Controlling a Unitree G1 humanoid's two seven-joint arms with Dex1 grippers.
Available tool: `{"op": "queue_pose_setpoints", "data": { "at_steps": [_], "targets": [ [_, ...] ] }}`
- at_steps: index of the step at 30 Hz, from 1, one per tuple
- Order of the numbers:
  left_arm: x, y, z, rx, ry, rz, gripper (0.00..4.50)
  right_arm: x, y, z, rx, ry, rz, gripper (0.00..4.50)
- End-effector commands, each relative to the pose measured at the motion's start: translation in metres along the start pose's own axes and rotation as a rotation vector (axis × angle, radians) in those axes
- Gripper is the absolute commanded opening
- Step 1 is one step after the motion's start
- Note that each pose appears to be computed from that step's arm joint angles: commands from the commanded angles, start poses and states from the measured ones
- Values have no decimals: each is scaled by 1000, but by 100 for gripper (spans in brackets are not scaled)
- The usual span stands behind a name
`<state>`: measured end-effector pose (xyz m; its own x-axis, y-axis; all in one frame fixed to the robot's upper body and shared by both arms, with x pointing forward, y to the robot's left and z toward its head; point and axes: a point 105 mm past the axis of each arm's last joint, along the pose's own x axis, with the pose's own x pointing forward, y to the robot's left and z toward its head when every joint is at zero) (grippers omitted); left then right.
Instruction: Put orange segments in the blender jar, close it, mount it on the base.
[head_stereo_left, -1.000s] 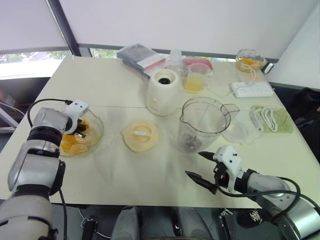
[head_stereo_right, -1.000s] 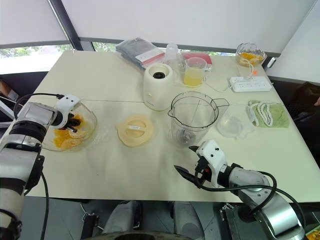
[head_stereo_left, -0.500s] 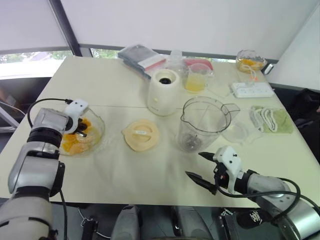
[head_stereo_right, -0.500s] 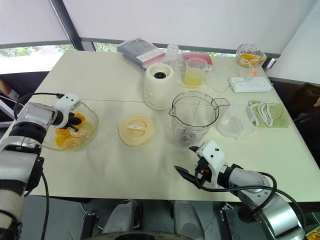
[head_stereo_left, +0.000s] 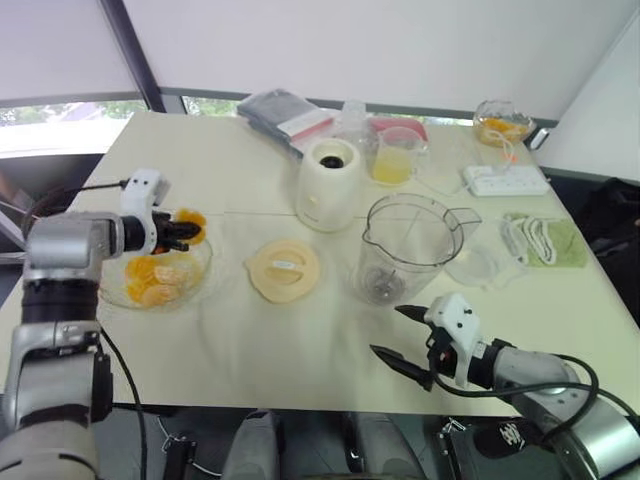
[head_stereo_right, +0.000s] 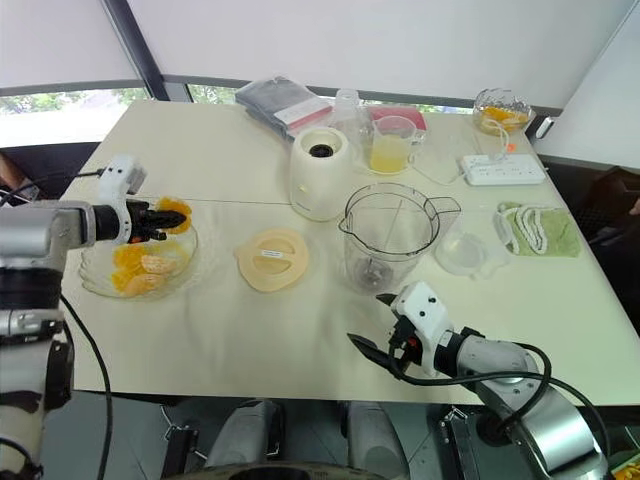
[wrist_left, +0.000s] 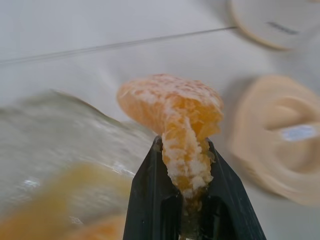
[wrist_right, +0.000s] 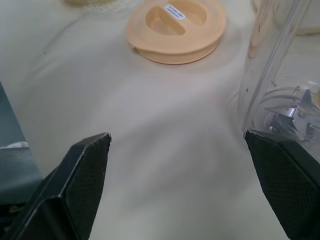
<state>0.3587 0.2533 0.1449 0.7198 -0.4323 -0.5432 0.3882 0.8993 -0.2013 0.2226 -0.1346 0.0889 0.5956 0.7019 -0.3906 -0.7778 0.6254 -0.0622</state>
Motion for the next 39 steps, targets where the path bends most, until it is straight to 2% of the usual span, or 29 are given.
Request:
{"op": "queue_pose_setpoints", "data": {
  "at_steps": [1,6,10,12,16,18,25,29,32,39],
  "targets": [
    [-23,-20,16,-7,-116,-90,1,-5,-9,9,-42,-29,-20,450],
    [-21,-61,32,70,-201,-224,1,-4,-11,7,-49,-22,-32,450],
    [-6,-98,71,151,-292,-338,1,-3,-14,5,-40,-27,-66,450],
    [1,-109,82,188,-301,-373,1,-2,-13,3,-41,-27,-71,450],
    [26,-150,114,319,-321,-502,1,-4,-16,-1,-28,-31,-132,450],
    [33,-163,121,361,-318,-552,1,-5,-15,-5,-24,-28,-155,450],
    [47,-237,142,534,-331,-805,1,-14,-8,-17,42,-39,-288,450],
    [51,-276,142,639,-321,-934,1,-17,-1,-26,84,-43,-360,450],
    [60,-297,132,689,-286,-1005,1,-18,3,-31,105,-41,-397,450],
    [91,-315,88,806,-140,-1051,1,-22,5,-37,125,-37,-453,450]
  ]
}}
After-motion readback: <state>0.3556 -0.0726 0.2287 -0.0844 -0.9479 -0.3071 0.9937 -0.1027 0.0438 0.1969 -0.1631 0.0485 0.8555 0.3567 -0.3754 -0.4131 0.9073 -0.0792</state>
